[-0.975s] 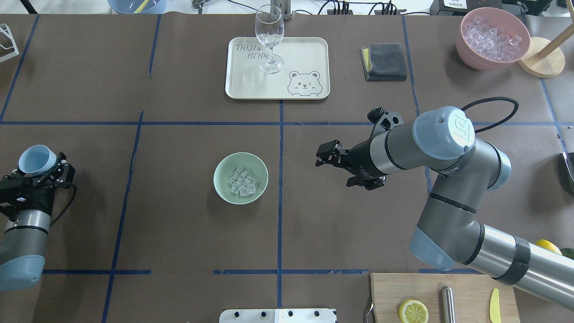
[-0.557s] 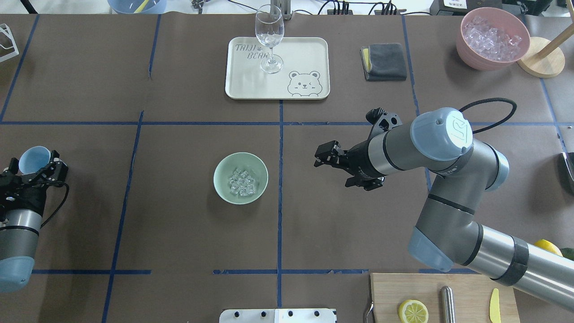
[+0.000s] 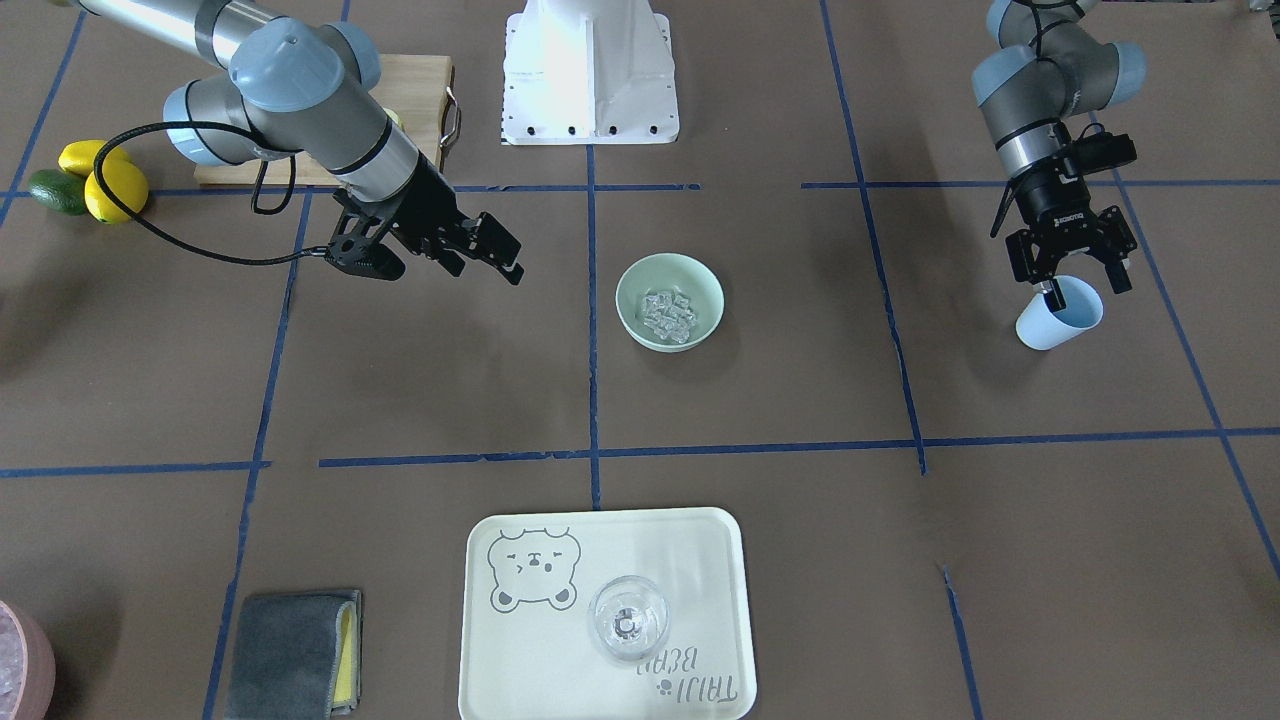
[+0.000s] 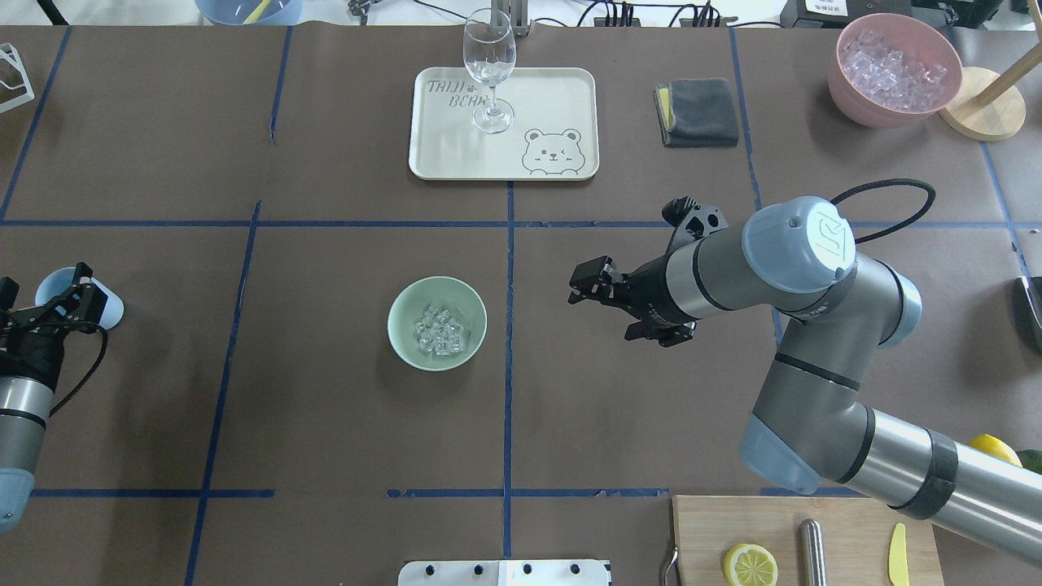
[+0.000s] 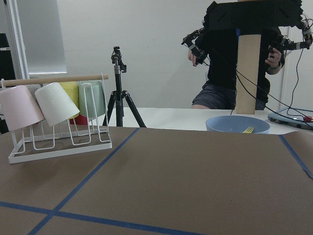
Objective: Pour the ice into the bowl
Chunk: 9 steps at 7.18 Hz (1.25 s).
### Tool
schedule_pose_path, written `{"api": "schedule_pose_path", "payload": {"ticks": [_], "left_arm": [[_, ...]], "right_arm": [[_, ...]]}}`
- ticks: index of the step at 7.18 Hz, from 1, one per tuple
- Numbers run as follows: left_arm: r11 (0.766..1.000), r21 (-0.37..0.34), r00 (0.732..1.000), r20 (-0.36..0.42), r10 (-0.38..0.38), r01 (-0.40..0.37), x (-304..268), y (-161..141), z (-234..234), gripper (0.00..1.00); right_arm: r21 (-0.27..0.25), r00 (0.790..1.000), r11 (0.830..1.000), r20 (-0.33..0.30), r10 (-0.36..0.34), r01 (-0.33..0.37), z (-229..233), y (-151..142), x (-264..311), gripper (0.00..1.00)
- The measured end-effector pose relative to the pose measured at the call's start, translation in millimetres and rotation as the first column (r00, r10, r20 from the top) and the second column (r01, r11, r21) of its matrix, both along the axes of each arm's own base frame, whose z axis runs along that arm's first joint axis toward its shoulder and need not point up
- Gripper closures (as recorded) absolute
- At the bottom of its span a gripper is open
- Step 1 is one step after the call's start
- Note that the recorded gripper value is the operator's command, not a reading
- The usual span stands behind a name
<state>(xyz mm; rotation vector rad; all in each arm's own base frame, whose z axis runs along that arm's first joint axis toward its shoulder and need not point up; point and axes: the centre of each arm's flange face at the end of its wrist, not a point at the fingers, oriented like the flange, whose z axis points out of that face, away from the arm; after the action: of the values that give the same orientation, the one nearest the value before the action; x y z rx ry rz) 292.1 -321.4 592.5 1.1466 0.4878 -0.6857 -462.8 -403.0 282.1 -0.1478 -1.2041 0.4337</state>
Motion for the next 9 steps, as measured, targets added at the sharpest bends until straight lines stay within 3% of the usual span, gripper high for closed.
{"api": "schedule_pose_path", "payload": {"ticks": [2,5,7,9], "left_arm": [[0.999,0.009,0.998,0.052,0.038,-0.038,-13.1,2.9,-23.4,0.00],[0.976,0.036,0.972,0.114,0.208,-0.213,-36.6,3.9,-42.2,0.00],[0.930,0.021,0.916,0.187,0.356,-0.366,-62.7,-10.3,-43.5,0.00],[0.844,-0.025,0.812,0.260,0.523,-0.536,-97.6,-31.1,-42.1,0.00]], "right_arm": [[-0.001,1.000,1.000,-0.001,0.000,0.000,0.7,-0.4,0.3,0.00],[0.000,1.000,1.000,0.000,0.002,-0.002,-0.7,-0.6,1.9,0.00],[0.001,1.000,1.000,0.002,0.002,-0.002,-2.1,-0.5,3.8,0.00],[0.007,1.000,1.000,0.012,-0.002,0.002,-8.2,2.6,4.3,0.00]]}}
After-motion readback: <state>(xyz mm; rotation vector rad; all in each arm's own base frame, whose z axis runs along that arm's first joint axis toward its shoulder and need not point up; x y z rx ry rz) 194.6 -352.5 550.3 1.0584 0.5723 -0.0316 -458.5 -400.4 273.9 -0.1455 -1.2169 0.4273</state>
